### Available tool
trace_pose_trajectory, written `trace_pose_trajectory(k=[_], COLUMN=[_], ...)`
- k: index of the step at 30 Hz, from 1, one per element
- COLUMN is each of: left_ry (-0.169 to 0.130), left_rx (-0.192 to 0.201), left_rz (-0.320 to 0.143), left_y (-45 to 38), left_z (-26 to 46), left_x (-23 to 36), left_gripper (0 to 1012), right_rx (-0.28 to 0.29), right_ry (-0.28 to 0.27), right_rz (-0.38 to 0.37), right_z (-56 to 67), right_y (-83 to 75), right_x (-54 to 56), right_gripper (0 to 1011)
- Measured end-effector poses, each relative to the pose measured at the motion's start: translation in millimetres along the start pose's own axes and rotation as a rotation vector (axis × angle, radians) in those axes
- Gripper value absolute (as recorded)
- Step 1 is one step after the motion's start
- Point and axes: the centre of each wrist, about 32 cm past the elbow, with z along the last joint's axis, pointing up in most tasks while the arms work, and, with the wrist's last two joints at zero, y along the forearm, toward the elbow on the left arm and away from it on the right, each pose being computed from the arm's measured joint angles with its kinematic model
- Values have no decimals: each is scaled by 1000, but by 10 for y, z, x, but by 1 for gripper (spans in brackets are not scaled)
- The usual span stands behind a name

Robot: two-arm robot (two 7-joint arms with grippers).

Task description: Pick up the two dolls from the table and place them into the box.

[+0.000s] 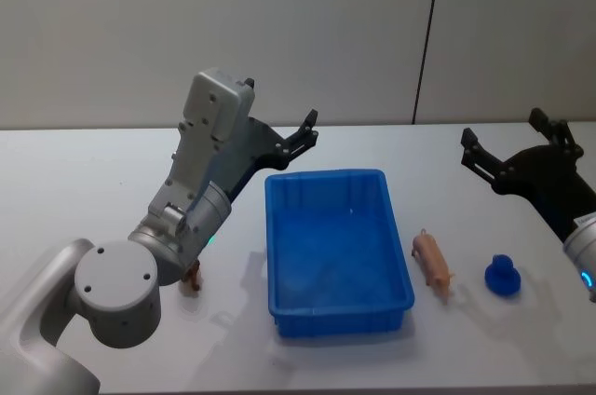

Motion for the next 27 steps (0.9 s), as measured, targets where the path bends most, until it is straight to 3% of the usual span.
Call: trace_pose_trajectory(k=[13, 27], left_ry=[0, 0], left_rx=[0, 0], left_rz=[0, 0], left_y=[0, 0], left_z=[0, 0], left_x=[0, 0], left_gripper=[1001, 1001], right_rx=[-11, -127], right_ry=[3, 25], right_rz=[-6, -34], right_z=[-15, -188], right_y=[39, 144], right_x=[58, 230], right_gripper=[1001, 1001])
